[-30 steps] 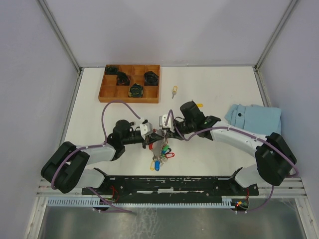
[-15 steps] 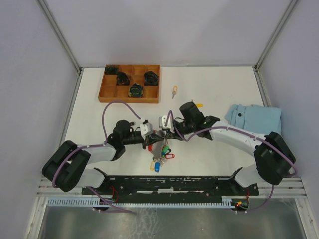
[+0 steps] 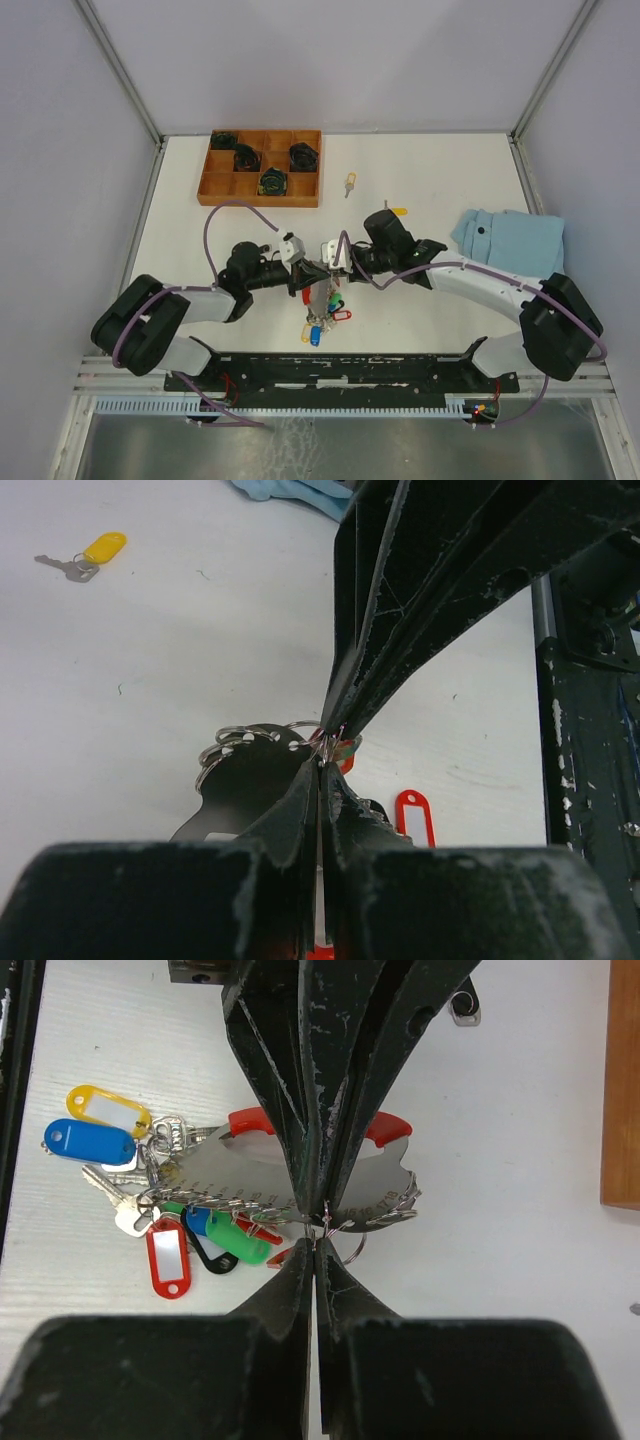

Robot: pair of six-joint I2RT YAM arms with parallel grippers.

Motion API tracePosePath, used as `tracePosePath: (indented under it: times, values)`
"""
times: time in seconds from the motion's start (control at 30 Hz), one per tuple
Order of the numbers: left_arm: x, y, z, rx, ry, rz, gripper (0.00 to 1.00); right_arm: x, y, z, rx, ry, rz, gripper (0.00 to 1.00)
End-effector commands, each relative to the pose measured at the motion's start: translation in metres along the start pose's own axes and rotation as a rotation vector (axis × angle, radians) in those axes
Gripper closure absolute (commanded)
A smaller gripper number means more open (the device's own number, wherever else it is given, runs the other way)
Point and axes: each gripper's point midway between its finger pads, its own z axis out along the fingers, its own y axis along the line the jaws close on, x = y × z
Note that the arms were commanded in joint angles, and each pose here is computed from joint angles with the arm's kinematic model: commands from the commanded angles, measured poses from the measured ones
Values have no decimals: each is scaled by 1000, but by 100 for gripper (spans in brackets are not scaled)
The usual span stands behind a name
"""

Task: Put the keys on the keyring

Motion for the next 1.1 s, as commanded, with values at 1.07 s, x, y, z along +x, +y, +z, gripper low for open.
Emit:
tracePosePath:
  times: [1.07]
  values:
    - [-63,15,-12,-156,-310,-9,97,-9,-2,-1,151,-126,10,99]
